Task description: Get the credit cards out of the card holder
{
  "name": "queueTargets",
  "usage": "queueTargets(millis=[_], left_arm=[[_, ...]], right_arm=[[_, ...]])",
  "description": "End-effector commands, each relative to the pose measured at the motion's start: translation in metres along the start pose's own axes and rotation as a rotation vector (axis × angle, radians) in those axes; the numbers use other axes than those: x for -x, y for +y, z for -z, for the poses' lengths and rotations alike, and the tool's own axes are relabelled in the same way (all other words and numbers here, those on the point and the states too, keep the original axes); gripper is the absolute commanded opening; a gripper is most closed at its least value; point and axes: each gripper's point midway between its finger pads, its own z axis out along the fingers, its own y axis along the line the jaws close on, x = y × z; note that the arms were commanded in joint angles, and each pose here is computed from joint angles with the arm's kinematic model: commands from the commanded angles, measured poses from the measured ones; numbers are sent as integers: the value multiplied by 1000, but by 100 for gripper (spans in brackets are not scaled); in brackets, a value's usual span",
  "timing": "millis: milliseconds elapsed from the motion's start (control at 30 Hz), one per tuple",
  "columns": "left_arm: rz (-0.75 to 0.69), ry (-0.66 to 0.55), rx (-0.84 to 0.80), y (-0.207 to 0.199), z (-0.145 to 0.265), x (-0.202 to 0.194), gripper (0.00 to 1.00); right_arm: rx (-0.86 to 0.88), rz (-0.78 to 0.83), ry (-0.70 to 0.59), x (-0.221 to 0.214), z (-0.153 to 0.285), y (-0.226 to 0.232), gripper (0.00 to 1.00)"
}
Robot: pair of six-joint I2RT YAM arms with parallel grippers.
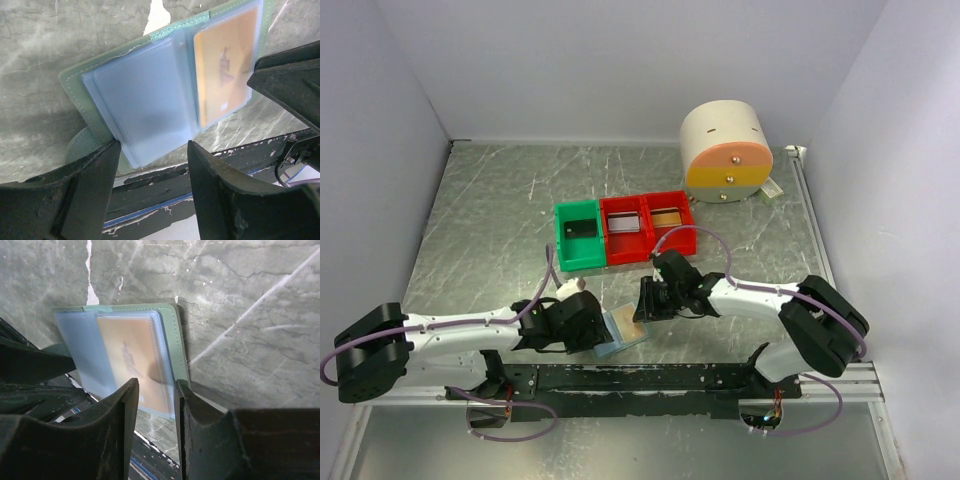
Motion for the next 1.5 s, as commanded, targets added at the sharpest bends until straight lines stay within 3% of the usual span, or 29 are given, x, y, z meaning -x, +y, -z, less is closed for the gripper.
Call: queueTargets(millis=[0, 200, 500, 933, 1267, 1400, 1467], left_arm=[[-44, -37, 182, 52, -1, 2, 69], [-55, -20, 172, 53, -3, -1, 68], [-93, 17, 162, 47, -13, -7, 58], [-104, 21, 171, 47, -13, -7, 54], [-107, 18, 171, 47, -12, -7, 53], [-111, 18, 169, 45, -12, -6, 52], [-113, 19, 169, 45, -13, -6, 52]], right_arm=[[-60, 23, 14, -2, -1, -10, 35], [-13, 23, 36, -7, -3, -4, 34], [83, 61, 25, 4, 4, 25, 32], [0, 71, -8, 12, 9, 16, 32], [76, 78, 2, 13, 11, 34, 31], [11, 77, -8, 14, 12, 23, 29], [-62, 62, -12, 14, 11, 10, 34]])
